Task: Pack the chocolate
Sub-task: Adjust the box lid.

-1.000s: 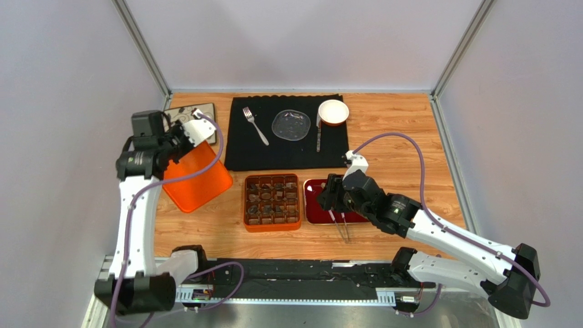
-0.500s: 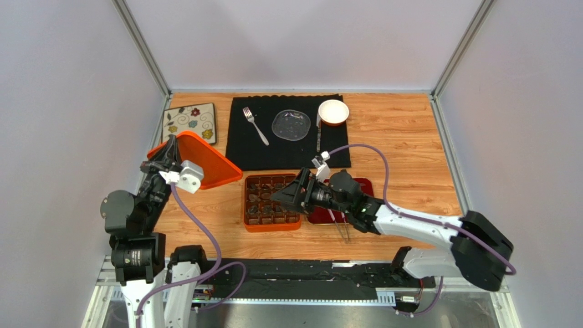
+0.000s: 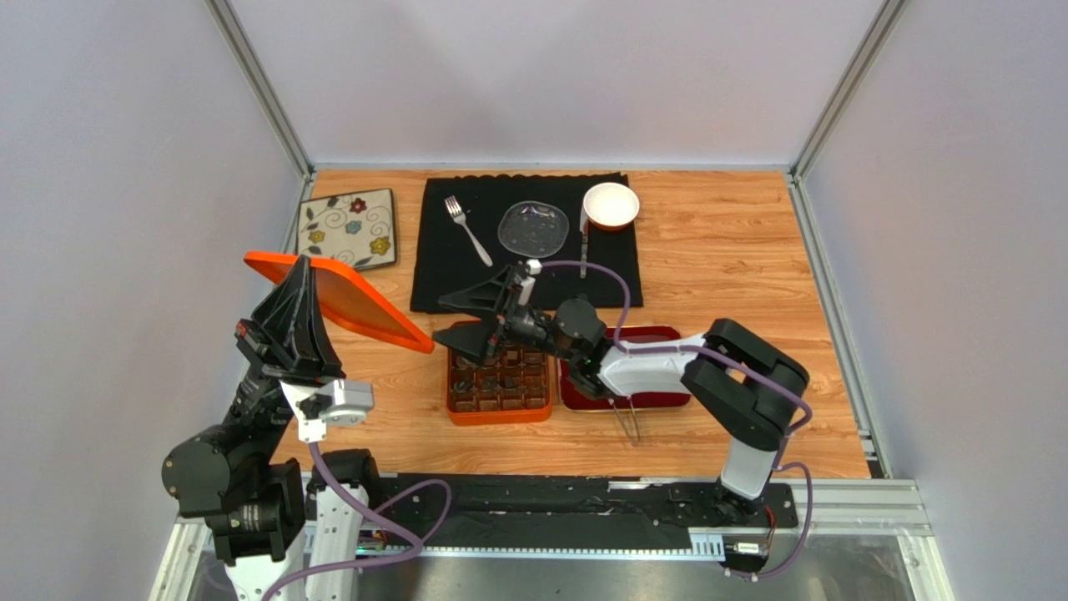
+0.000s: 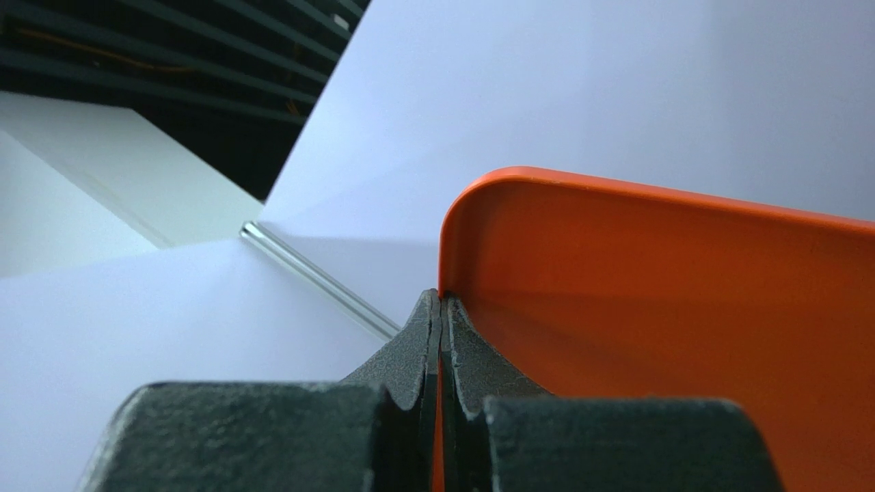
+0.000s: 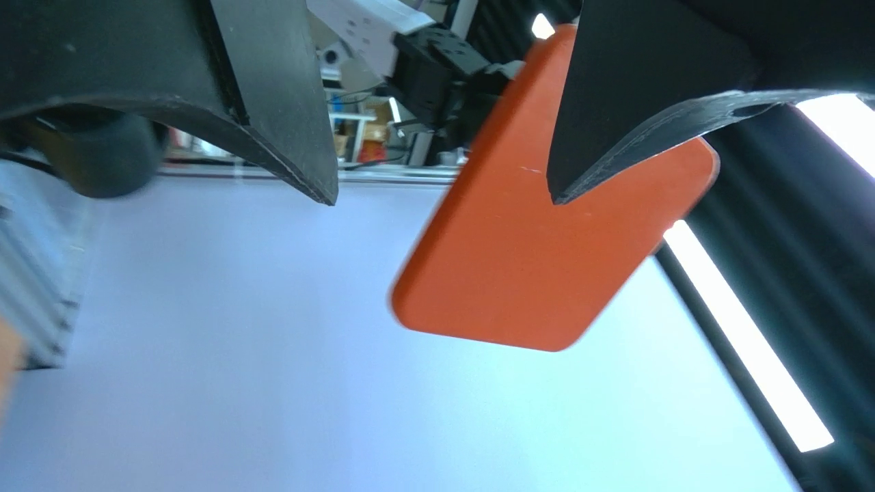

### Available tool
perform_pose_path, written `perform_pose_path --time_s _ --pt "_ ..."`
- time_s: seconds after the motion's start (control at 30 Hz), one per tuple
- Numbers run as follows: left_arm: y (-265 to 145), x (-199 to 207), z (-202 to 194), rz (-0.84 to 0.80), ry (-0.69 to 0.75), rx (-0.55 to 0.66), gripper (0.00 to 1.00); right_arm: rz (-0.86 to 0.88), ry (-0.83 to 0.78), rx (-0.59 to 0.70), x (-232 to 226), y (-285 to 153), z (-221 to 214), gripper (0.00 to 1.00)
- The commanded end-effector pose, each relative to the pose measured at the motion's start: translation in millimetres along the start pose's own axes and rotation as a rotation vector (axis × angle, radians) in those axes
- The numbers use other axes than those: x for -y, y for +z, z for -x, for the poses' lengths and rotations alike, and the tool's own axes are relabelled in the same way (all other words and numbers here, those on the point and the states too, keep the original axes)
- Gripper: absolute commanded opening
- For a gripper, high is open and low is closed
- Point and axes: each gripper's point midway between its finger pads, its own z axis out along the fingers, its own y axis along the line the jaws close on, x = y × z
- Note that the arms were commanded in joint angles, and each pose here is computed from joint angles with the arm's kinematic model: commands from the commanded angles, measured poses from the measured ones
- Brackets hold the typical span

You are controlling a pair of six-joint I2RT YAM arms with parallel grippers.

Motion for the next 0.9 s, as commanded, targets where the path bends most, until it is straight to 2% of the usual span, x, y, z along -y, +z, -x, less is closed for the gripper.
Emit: perform_pose_path --time_s 0.0,0.23,0.3,0.4,0.43,0.87 --pt "-0.2 -7.5 18.3 0.009 0.116 0.078 0.00 0.212 0.073 -0.099 -59.2 28.2 -22.3 0.77" --pt "-0.9 -5.2 16.1 0.003 0.136 0.072 0.00 0.202 0.152 -0.183 -42.7 53.0 -45.2 0.76" --pt "-0.2 -3.2 13.1 -0.001 0.143 0.067 0.00 0.175 0.180 -0.207 -29.6 55.7 -53.7 0.85" --pt "-0.2 1.2 10.8 -0.009 0.148 0.070 0.00 0.165 0.201 -0.242 -22.8 57.2 -65.9 0.89" --pt "-0.6 4.4 10.5 -0.016 0.146 0.076 0.00 0.174 0.203 -0.254 -25.3 58.6 -68.7 0.95" --pt "-2.2 14.3 5.8 -0.033 0.147 0.076 0.00 0.324 0.285 -0.365 -64.1 65.1 -91.2 0.99"
